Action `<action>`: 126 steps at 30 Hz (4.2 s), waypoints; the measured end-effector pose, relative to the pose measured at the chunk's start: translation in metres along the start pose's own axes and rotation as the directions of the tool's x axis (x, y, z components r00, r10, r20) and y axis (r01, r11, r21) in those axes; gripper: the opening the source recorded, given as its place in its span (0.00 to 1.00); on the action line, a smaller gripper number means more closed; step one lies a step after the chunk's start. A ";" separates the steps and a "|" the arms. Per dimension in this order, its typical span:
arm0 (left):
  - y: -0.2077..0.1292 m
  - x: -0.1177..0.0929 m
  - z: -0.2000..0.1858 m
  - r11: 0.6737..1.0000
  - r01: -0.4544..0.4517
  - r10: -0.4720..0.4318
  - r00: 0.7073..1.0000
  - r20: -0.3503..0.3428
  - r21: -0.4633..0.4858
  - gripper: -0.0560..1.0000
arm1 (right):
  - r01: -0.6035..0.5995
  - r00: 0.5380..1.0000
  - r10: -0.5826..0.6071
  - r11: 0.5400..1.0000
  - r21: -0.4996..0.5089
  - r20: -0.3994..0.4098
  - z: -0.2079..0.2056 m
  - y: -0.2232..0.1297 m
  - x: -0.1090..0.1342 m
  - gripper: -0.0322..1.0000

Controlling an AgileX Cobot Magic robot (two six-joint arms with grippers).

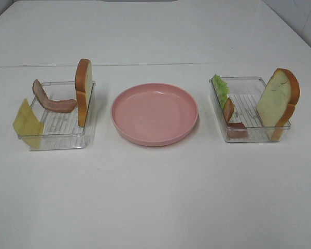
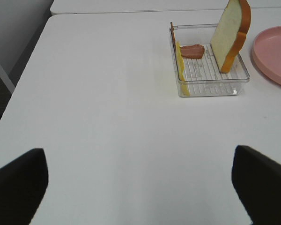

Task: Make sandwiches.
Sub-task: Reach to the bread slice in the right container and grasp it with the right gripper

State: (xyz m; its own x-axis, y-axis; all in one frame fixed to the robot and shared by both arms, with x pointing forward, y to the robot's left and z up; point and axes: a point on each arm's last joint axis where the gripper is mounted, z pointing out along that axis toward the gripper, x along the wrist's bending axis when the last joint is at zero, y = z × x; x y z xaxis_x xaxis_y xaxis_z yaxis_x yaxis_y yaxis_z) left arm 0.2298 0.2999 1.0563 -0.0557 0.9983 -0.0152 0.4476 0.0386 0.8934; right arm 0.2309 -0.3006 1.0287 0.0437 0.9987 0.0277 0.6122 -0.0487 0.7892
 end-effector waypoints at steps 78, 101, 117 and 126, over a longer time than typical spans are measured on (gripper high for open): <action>0.000 0.000 0.000 1.000 0.000 0.000 1.000 0.000 0.000 0.99 | 0.068 0.998 -0.058 0.720 0.690 -0.038 0.319 0.259 0.023 0.98; 0.000 0.000 0.000 1.000 0.000 0.000 1.000 0.000 0.000 0.99 | 0.046 0.995 0.043 0.619 0.784 -0.092 0.375 0.221 0.031 0.98; 0.000 0.000 0.000 1.000 0.000 0.000 1.000 0.000 0.000 0.99 | 0.053 0.996 0.024 0.603 0.796 -0.084 0.378 0.217 0.029 0.42; 0.000 0.000 0.000 1.000 0.000 0.000 1.000 0.000 0.000 0.99 | 0.059 0.997 0.004 0.602 0.796 -0.077 0.378 0.217 0.028 0.34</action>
State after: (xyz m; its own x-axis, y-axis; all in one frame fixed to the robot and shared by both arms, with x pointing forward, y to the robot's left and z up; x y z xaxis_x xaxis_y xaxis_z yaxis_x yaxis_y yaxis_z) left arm 0.2298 0.2999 1.0563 -0.0557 0.9983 -0.0152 0.4476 0.0386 0.8934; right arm 0.6631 -0.2902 0.9688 -0.0149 0.9968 0.0782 0.9998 0.0159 -0.0120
